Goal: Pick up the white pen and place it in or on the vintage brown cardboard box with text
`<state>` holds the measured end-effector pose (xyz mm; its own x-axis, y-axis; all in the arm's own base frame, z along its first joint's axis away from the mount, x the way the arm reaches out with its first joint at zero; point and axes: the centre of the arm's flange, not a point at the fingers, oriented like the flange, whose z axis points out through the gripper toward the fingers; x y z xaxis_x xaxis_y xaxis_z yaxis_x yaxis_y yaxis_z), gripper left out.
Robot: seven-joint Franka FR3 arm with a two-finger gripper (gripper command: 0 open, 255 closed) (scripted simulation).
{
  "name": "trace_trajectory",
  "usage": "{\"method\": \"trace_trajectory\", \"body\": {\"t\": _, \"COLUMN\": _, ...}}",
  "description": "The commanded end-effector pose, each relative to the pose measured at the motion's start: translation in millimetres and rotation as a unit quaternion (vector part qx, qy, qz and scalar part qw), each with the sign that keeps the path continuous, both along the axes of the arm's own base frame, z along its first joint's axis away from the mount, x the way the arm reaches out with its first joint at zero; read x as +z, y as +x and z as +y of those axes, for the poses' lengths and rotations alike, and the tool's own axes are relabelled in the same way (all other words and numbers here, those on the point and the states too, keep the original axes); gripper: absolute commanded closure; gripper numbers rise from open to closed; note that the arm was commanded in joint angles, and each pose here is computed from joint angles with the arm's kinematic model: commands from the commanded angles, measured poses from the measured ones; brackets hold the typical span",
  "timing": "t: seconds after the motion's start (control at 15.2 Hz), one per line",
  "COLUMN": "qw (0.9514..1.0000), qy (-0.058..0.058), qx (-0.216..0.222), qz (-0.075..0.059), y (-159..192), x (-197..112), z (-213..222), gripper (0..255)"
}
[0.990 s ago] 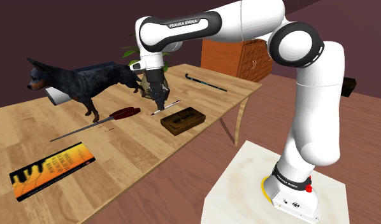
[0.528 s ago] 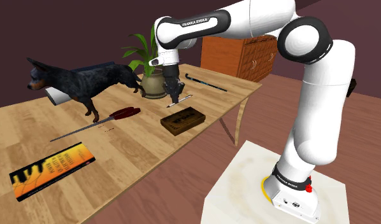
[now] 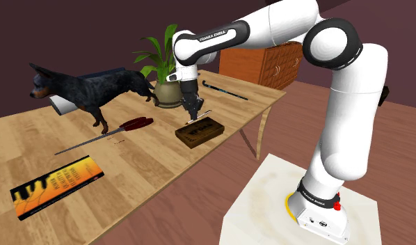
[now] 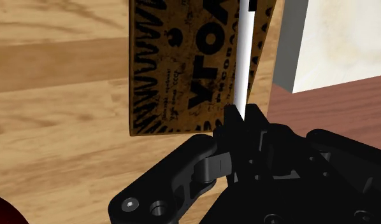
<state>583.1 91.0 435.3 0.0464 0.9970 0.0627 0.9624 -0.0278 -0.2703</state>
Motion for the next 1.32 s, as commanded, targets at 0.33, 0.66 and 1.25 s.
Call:
{"method": "trace_trajectory", "body": {"t": 0.33, "qw": 1.0000, "qy": 0.000, "qx": 0.000, "qz": 0.000, "y": 1.0, "x": -37.0, "z": -0.2, "gripper": 255}}
{"method": "trace_trajectory", "body": {"t": 0.66, "qw": 1.0000, "qy": 0.000, "qx": 0.000, "qz": 0.000, "y": 1.0, "x": -45.8, "z": -0.2, "gripper": 255}}
{"method": "trace_trajectory", "body": {"t": 1.25, "qw": 1.0000, "qy": 0.000, "qx": 0.000, "qz": 0.000, "y": 1.0, "x": -45.8, "z": -0.2, "gripper": 0}}
